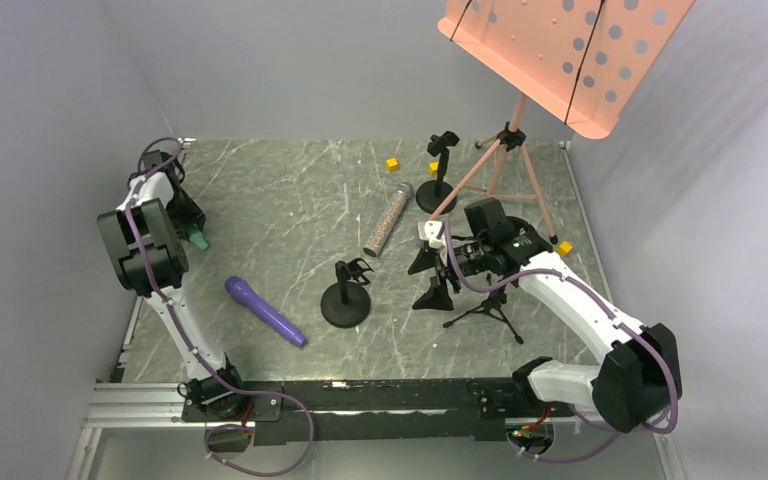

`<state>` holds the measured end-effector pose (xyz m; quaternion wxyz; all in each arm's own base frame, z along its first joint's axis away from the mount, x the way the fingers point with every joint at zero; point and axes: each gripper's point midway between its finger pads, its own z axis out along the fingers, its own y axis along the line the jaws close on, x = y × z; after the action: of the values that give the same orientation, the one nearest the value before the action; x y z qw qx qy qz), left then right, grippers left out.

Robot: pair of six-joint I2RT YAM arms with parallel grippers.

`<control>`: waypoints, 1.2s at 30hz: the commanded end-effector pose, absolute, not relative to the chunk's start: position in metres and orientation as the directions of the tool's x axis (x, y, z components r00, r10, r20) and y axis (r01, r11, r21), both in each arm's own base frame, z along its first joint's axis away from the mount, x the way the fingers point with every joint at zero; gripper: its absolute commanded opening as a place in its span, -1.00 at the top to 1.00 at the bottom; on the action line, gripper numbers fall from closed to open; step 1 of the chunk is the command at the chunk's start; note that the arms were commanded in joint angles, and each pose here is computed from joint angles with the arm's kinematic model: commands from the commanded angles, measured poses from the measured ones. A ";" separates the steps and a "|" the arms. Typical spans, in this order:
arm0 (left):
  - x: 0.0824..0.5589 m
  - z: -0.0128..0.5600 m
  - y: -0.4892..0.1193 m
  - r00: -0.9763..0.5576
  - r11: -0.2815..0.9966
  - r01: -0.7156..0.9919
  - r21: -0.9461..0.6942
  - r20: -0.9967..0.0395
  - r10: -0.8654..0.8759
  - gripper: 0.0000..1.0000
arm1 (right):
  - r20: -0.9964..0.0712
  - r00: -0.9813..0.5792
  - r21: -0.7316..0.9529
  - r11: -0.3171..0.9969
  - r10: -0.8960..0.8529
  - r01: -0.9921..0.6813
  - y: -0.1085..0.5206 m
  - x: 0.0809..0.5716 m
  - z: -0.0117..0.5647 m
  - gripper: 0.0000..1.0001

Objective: Attach the microphones to the stand

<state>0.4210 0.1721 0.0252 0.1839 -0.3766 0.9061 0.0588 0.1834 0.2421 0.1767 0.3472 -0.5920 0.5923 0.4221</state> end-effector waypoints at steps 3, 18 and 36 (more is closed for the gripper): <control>0.432 0.033 0.174 -0.670 0.732 -0.680 -0.044 -0.369 -0.645 0.08 | -0.909 -0.004 0.048 -0.095 -0.418 -0.994 0.248 0.186 0.184 -0.68; 0.440 0.116 0.134 -0.612 0.826 -0.483 -0.291 -0.563 -0.556 0.97 | -0.918 0.007 0.014 -0.049 -0.395 -0.999 0.241 0.194 0.200 -0.74; 0.303 0.399 -0.169 -0.111 0.600 0.709 -0.371 -0.899 -0.425 1.00 | -0.969 -0.171 0.176 -0.011 -0.180 -0.984 0.274 0.216 0.373 -0.81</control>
<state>0.3484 -0.1135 0.3261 0.5986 0.0352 0.7173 -0.3550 0.2198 0.2620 0.3262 0.4108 -0.5699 0.5677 0.4292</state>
